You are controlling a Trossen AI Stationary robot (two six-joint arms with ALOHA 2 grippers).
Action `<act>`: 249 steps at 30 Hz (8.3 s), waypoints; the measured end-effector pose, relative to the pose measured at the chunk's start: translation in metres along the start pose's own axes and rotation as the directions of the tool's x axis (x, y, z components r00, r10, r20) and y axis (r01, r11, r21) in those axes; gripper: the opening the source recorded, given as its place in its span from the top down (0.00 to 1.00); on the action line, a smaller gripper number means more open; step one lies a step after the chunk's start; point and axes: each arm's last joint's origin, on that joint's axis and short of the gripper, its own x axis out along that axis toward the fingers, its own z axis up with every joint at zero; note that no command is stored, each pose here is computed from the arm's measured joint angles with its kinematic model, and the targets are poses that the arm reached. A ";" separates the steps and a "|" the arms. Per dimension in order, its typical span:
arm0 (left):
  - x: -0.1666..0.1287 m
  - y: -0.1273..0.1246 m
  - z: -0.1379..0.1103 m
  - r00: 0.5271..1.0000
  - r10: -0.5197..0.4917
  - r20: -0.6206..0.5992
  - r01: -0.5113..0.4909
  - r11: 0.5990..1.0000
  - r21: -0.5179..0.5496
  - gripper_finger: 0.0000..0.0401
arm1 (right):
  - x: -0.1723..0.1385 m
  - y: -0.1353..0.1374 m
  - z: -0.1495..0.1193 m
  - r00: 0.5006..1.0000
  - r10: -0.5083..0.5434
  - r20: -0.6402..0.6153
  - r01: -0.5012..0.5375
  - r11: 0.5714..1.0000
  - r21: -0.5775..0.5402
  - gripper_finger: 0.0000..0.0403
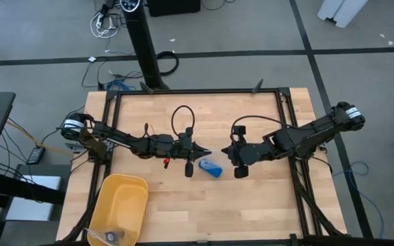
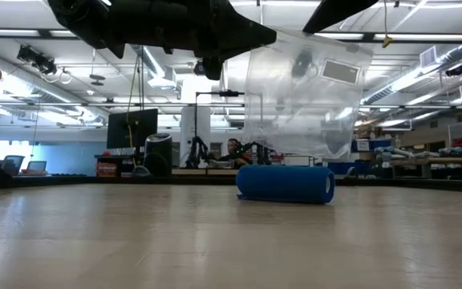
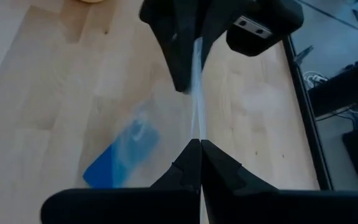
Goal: Roll bandage
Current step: Open the zip bag
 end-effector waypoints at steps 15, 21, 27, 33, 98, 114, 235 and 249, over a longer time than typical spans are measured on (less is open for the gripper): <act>0.000 0.000 0.000 1.000 0.001 0.000 -0.001 1.000 0.002 1.00 | 0.016 -0.016 -0.004 0.986 0.159 -0.047 -0.157 0.987 0.046 0.94; 0.000 0.000 -0.001 1.000 -0.003 -0.011 0.003 1.000 0.004 1.00 | 0.026 -0.022 -0.005 0.995 0.076 -0.061 -0.073 0.996 0.060 0.84; 0.000 0.001 -0.006 0.998 -0.004 -0.062 0.007 0.999 0.043 1.00 | 0.028 -0.022 -0.005 0.989 0.133 -0.062 -0.130 0.990 0.051 0.84; 0.000 0.001 -0.009 0.995 -0.002 -0.097 0.020 0.984 0.178 1.00 | 0.029 -0.019 -0.007 0.977 0.195 -0.082 -0.192 0.981 0.038 0.98; 0.003 0.006 0.000 0.991 0.075 -0.109 -0.067 0.995 0.072 1.00 | 0.050 -0.030 -0.017 0.972 0.155 -0.176 -0.151 0.988 0.037 0.85; -0.008 0.011 -0.017 0.997 0.063 0.046 -0.068 0.993 0.097 1.00 | 0.060 -0.056 -0.009 0.973 0.229 -0.031 -0.226 0.971 0.077 0.83; -0.039 0.021 -0.017 0.996 -0.008 0.089 0.005 0.999 0.033 0.99 | -0.010 -0.026 -0.082 0.897 0.094 0.433 -0.153 0.983 0.103 0.69; -0.051 0.019 0.001 0.990 -0.032 0.136 0.025 0.998 0.052 0.99 | 0.000 -0.017 -0.117 0.786 -0.084 0.612 -0.123 0.949 0.288 0.73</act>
